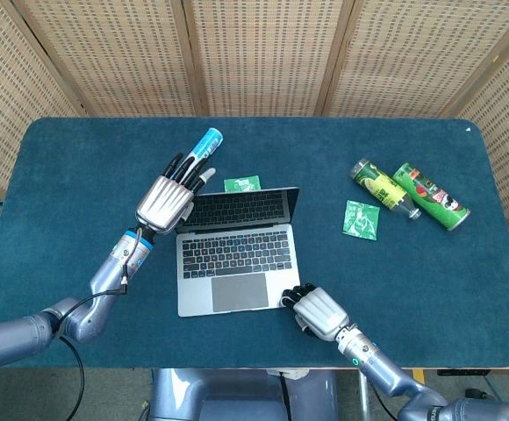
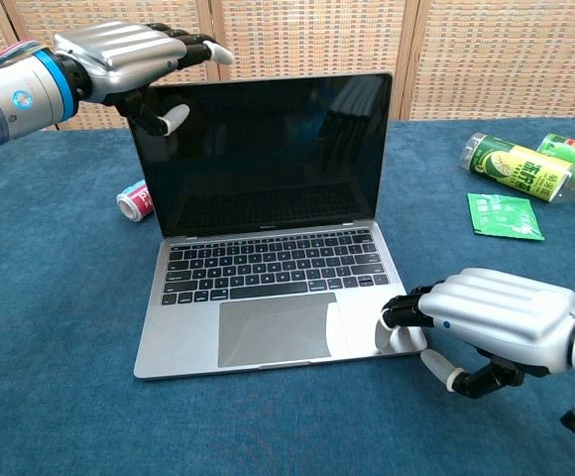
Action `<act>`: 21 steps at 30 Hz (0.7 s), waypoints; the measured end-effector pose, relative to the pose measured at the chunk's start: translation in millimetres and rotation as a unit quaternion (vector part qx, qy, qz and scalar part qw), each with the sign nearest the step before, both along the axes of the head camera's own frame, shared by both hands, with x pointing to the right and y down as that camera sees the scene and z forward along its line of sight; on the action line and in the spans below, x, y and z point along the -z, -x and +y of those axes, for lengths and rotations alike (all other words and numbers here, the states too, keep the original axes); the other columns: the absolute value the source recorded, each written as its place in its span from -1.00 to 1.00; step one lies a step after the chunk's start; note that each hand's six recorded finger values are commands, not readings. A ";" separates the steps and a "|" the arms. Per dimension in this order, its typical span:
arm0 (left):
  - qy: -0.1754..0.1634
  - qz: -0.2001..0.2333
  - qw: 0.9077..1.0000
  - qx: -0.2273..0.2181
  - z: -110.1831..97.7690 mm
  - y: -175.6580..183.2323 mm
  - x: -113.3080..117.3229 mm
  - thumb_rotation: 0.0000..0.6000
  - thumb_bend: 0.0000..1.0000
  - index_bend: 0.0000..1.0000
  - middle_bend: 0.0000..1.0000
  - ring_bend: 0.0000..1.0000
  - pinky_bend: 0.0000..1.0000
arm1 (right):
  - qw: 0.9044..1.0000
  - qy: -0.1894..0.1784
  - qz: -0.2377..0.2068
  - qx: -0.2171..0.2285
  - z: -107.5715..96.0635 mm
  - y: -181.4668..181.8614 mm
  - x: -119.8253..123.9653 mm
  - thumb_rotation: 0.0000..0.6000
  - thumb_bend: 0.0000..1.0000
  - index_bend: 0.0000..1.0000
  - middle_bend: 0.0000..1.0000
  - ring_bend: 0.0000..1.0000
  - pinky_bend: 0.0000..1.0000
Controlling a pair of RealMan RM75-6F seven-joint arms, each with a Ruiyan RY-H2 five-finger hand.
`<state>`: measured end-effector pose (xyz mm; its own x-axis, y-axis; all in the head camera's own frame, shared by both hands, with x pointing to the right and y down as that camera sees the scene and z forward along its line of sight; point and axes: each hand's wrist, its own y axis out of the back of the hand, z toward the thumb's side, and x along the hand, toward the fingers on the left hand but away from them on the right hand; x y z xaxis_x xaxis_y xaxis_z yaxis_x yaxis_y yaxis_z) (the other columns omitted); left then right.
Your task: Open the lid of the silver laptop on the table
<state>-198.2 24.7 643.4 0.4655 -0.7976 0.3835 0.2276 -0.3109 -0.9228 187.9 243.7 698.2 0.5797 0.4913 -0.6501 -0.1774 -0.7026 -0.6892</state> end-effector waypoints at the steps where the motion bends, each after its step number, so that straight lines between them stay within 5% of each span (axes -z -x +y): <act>1: -0.001 -0.003 1.000 0.006 -3.1 2.8 -1.2 0.95 0.12 -1.00 -1.00 -1.00 -1.00 | 1.000 0.000 0.001 0.000 -0.4 -0.3 0.2 1.00 0.67 -0.36 -0.34 -0.46 -0.33; 13: 0.004 0.004 0.999 0.039 -15.0 17.1 -6.0 0.93 0.12 -1.00 -1.00 -1.00 -1.00 | 1.000 -0.004 0.004 0.001 -1.3 -1.3 0.4 1.00 0.66 -0.36 -0.34 -0.46 -0.33; 21: -0.003 0.030 0.999 0.012 -8.7 20.3 21.6 0.86 0.12 -1.00 -1.00 -1.00 -1.00 | 0.999 -0.039 -0.034 -0.004 -9.6 5.0 18.3 1.00 0.66 -0.35 -0.33 -0.45 -0.32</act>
